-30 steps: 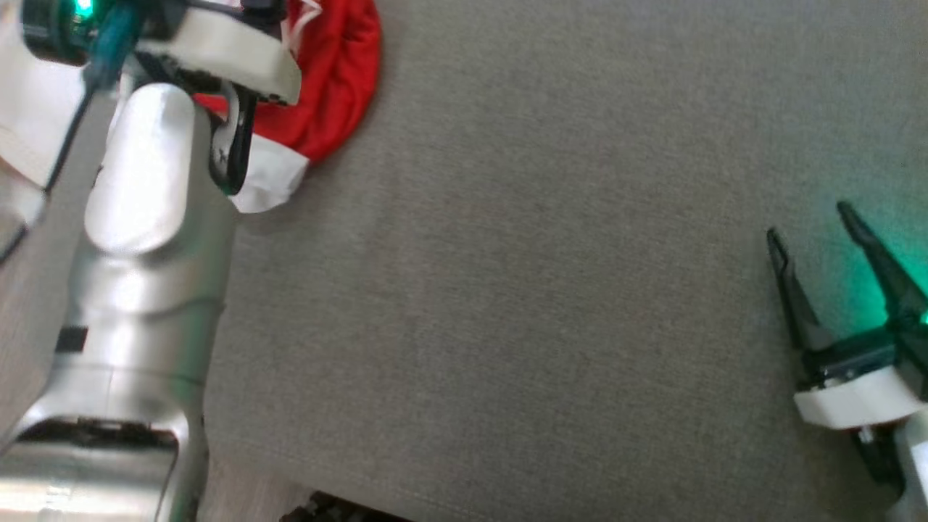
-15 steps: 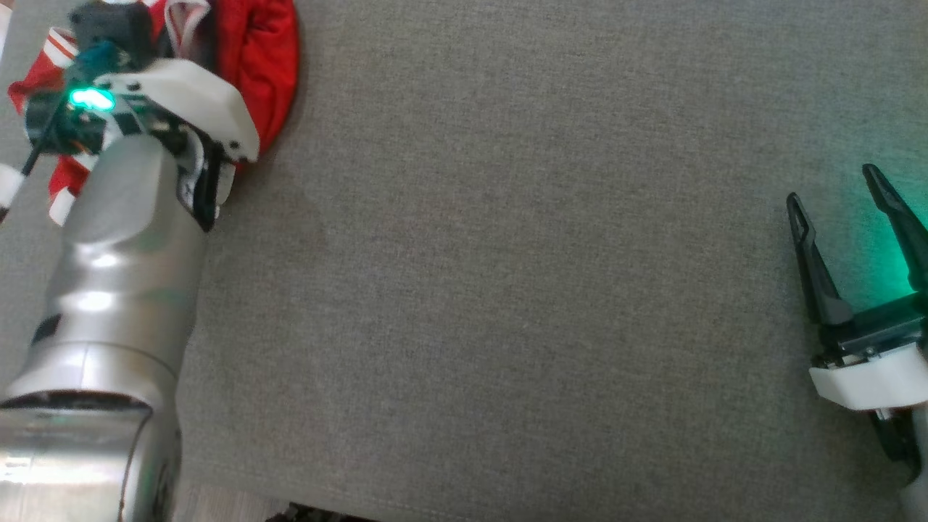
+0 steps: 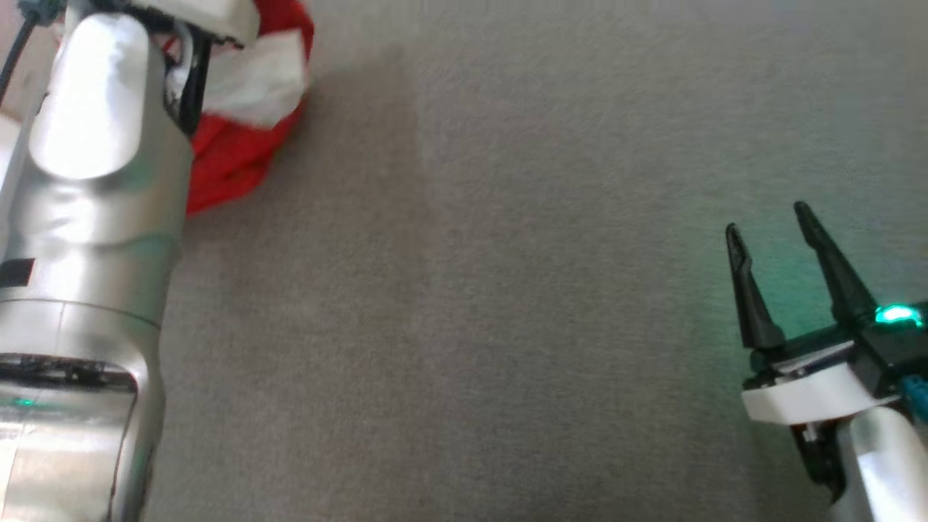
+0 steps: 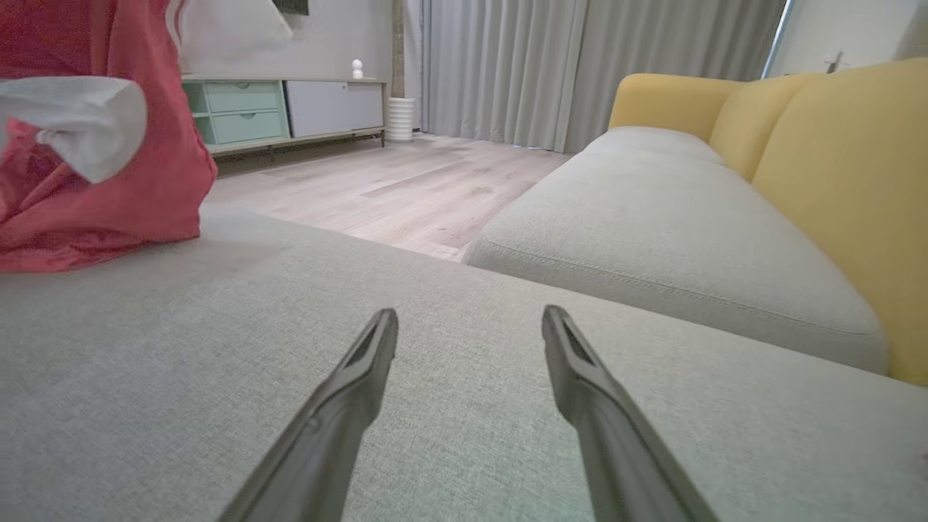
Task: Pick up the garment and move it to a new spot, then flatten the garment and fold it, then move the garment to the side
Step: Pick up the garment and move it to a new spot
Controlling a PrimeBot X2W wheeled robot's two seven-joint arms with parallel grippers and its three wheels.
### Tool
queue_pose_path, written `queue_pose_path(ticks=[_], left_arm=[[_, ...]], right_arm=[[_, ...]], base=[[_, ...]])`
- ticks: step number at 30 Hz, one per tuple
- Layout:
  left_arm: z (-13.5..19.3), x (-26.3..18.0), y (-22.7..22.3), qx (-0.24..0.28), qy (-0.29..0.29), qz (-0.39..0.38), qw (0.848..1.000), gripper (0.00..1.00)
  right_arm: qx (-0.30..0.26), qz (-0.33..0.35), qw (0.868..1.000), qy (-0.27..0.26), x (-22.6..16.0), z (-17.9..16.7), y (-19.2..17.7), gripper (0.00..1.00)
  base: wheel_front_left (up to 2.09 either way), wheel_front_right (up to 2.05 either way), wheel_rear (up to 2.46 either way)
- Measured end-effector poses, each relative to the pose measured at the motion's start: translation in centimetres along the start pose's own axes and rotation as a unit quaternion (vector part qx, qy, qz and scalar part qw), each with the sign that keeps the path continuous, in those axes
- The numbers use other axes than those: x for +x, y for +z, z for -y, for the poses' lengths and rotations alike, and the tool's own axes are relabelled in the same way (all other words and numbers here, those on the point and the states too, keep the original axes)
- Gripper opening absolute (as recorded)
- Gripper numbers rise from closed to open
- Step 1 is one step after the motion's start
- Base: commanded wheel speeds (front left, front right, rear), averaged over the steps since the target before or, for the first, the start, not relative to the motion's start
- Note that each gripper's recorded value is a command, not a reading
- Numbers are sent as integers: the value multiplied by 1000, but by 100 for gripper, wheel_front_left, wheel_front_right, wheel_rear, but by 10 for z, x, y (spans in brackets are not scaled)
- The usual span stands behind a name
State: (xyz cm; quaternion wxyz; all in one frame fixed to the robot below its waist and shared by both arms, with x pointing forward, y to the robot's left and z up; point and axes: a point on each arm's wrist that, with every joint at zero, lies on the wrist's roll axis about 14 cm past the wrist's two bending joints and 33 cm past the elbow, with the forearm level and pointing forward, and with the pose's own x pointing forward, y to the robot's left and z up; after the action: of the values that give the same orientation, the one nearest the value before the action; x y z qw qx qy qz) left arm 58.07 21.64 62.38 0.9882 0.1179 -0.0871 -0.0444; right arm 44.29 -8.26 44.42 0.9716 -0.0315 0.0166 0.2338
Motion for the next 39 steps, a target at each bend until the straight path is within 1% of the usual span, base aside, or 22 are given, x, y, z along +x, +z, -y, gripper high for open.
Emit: queue_pose_path(ticks=[4,5,6,7,11,13,16,18,21,23,26,28,30,31,32,33,35,39], left_arm=[[33,4,70,9,-46,87,995,0],[33,4,70,9,-46,87,995,0],[52,3,103,3,-67,128,990,0],[52,3,103,3,-67,128,990,0],[99,-4,163,-12,-124,201,972,0],[124,-10,185,-26,-154,226,962,0],[161,-20,205,-39,-194,251,947,0],[186,-26,208,-47,-223,251,941,0],[230,-40,195,-59,-276,235,930,0],[262,-55,170,-68,-316,208,923,0],[299,-82,104,-81,-363,137,918,0],[312,-105,47,-104,-373,68,919,0],[320,-134,-10,-114,-378,-6,919,0],[321,-149,-34,-119,-374,-39,919,12],[321,-161,-52,-123,-370,-65,919,85],[319,-169,-61,-127,-363,-80,920,100],[313,-174,-62,-139,-341,-83,926,100],[291,-172,-39,-172,-283,-52,942,100]], right_arm=[[2,13,999,-34,-27,6,18,100],[2,13,999,-34,-27,6,18,100],[5,16,998,-56,-42,10,24,100],[5,16,998,-56,-42,10,24,100],[9,24,994,-103,-77,22,35,100],[9,27,992,-127,-94,29,38,100],[7,37,986,-161,-116,40,45,100],[8,44,983,-181,-128,45,50,100],[10,49,977,-208,-145,52,53,100],[15,53,972,-227,-156,57,55,100],[21,50,968,-244,-163,61,52,100],[25,42,967,-248,-164,62,47,100],[28,36,967,-250,-163,62,42,100],[33,33,967,-251,-162,62,40,100],[37,31,967,-252,-161,62,38,100],[39,27,967,-250,-159,61,35,100],[42,24,968,-246,-156,59,33,100],[48,23,969,-241,-154,57,30,100]], base=[[0,0,0],[0,0,0],[0,0,0],[0,0,0],[0,0,0],[0,0,0],[0,0,0],[0,0,0],[0,0,0],[0,0,0],[0,0,0],[0,0,0],[0,0,0],[0,0,0],[0,0,0],[0,0,0],[0,0,0],[0,0,0]])
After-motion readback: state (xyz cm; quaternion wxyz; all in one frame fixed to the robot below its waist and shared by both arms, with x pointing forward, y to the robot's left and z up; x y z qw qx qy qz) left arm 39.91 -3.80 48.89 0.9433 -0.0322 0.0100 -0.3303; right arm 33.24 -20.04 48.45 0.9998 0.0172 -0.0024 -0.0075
